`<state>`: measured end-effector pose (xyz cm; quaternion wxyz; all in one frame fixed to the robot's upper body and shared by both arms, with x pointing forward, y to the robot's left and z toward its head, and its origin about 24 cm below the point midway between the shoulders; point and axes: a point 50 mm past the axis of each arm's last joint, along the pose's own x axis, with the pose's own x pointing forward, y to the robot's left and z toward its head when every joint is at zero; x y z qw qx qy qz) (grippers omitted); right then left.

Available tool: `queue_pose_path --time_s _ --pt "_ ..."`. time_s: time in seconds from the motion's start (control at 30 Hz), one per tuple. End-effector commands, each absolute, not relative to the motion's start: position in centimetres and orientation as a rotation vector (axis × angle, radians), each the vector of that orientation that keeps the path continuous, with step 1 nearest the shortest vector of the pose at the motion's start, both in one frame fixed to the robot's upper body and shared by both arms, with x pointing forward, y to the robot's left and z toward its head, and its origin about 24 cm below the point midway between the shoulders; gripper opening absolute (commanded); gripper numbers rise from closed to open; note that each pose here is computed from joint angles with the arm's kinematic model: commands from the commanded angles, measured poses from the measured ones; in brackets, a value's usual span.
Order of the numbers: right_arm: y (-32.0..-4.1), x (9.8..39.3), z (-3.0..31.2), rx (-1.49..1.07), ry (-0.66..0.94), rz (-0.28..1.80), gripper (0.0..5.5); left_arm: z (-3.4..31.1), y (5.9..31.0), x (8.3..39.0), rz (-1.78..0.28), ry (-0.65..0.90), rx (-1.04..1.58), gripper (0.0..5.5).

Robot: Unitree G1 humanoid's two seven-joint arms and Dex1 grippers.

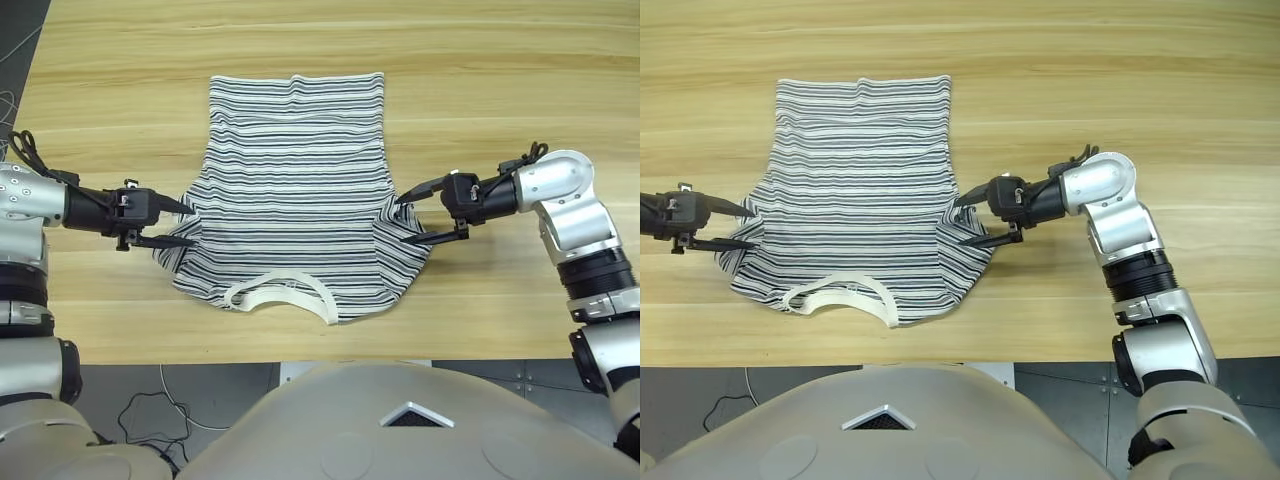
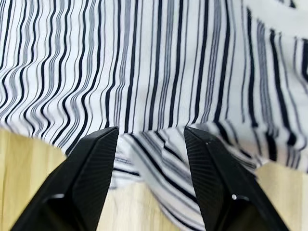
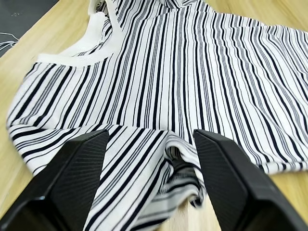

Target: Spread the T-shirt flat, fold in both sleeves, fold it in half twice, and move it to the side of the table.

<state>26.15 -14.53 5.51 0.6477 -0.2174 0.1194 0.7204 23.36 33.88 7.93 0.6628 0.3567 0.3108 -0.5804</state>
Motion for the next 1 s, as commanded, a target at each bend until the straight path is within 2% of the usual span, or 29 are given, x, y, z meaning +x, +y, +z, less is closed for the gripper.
queue_pose_path --time_s 0.03,0.2,0.4,0.5,0.6,0.8,1.0 --pt "-13.8 26.7 4.1 -0.562 0.311 1.615 3.25 8.2 34.4 23.7 -1.276 0.700 0.834 2.52" --pt "-14.0 27.1 0.3 -0.762 0.459 1.574 3.25 7.4 34.8 23.3 -1.257 0.715 0.801 2.52" --pt "-15.9 27.3 -1.8 -0.912 0.554 1.525 3.25 0.4 32.0 19.5 -1.484 0.891 0.678 2.52" --pt "-17.0 27.4 -1.9 -0.951 0.582 1.512 3.25 -2.1 31.9 17.7 -1.513 1.008 0.689 2.52" --pt "-19.6 27.0 -2.2 -1.017 0.694 1.493 3.25 -2.0 33.7 17.1 -1.441 1.101 0.759 2.52" --pt "-24.1 25.4 -2.6 -1.030 0.883 1.431 3.25 -0.9 35.6 17.2 -1.343 1.130 0.779 2.52" --pt "-25.8 24.5 -3.2 -1.009 0.971 1.391 3.25 -0.4 36.8 16.6 -1.281 1.145 0.779 2.52"
